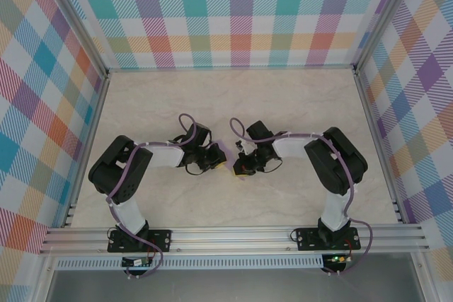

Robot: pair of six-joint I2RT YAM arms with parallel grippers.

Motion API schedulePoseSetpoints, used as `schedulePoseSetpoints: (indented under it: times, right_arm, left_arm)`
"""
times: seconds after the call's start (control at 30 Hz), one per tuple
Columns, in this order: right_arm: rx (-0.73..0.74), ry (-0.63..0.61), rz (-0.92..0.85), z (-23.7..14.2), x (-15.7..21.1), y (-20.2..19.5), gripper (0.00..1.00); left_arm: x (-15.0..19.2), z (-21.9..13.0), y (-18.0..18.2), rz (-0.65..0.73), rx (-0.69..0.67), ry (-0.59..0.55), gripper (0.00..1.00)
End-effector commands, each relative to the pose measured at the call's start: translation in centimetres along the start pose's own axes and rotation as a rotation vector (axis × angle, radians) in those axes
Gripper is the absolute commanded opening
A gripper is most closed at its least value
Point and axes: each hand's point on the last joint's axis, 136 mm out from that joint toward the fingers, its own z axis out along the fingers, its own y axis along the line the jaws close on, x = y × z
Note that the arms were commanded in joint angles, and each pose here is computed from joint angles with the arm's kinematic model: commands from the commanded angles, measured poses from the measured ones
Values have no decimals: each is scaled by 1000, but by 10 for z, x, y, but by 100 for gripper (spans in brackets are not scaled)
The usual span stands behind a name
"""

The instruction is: Fold a paper plane with a square sheet of paper (pick it up from the middle)

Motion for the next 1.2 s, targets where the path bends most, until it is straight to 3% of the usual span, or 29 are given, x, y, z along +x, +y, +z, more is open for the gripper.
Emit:
schedulePoseSetpoints:
  times: [0.0,0.53,0.83,1.17]
  right_arm:
    - [43,84,51,-2,33,-17,0]
    - [83,121,110,-9,67,-33,0]
    - [-20,-70,5,-40,13,22,0]
    - [-16,-87,-6,-19,-33,25,0]
  left_arm:
    - [8,8,44,-43,-167,7,9]
    - [11,8,45,-44,-154,11,8]
    - [11,8,37,-26,-126,19,8]
    - [10,7,34,-20,-122,22,8]
